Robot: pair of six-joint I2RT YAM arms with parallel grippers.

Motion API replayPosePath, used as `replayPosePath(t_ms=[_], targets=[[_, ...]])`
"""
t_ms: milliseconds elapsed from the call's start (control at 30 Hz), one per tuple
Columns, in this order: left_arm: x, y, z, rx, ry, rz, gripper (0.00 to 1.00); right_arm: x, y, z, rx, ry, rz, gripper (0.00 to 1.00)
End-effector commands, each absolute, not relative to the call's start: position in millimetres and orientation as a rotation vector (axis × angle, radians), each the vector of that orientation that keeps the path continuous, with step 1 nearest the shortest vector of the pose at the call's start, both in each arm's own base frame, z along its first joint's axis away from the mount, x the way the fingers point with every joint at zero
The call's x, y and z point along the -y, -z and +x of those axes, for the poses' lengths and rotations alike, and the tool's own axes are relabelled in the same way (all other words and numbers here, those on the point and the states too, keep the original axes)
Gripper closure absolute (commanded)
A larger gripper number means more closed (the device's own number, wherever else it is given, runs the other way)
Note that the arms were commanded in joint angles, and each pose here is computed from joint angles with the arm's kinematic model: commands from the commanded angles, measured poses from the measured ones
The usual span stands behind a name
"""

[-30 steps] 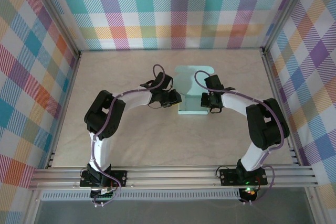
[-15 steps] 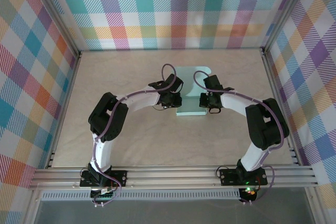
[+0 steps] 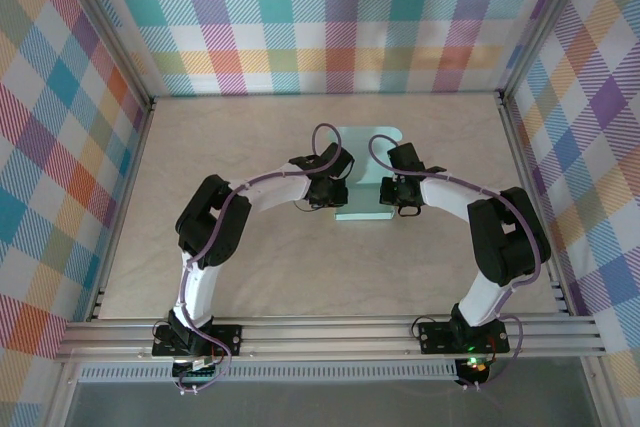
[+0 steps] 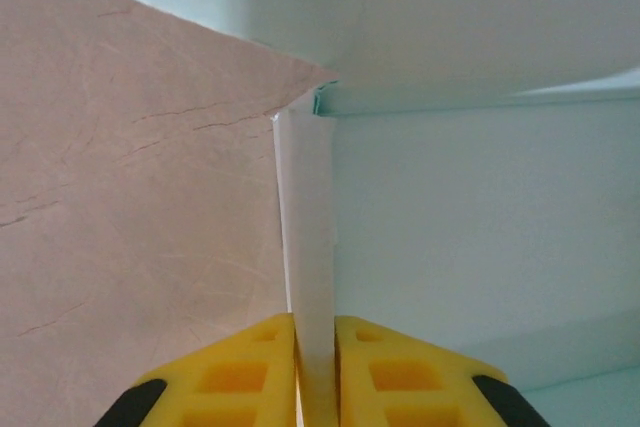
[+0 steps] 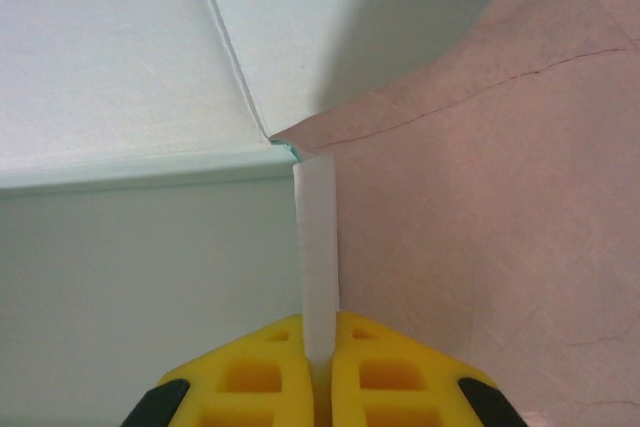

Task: Fold the paper box

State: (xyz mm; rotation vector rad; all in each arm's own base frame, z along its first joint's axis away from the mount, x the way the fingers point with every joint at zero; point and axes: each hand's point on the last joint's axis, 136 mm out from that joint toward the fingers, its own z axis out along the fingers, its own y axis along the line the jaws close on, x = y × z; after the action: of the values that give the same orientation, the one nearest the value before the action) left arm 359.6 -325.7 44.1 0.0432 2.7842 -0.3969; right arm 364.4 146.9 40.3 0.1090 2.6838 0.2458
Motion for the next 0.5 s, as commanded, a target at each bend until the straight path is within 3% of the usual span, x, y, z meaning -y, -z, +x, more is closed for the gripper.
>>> replayPosePath(t_ms=[0, 133, 267, 467], targets=[[329.1, -24.8, 334.4, -2.876, 0.325, 0.128, 0.88, -163.4, -44.4, 368.9, -2.671, -0.349, 0.140, 1.00], [327.8, -27.7, 336.6, -2.865, 0.262, 0.134, 0.91, -164.1, -44.4, 369.1, -2.670, -0.357, 0.149, 1.00], [334.5, -28.7, 337.2, -2.861, 0.239, 0.139, 0.85, -168.3, -45.4, 367.6, -2.667, -0.374, 0.172, 1.00], [334.8, -28.6, 339.8, -2.841, 0.084, 0.181, 0.86, -173.7, -46.5, 362.7, -2.655, -0.382, 0.238, 1.00]])
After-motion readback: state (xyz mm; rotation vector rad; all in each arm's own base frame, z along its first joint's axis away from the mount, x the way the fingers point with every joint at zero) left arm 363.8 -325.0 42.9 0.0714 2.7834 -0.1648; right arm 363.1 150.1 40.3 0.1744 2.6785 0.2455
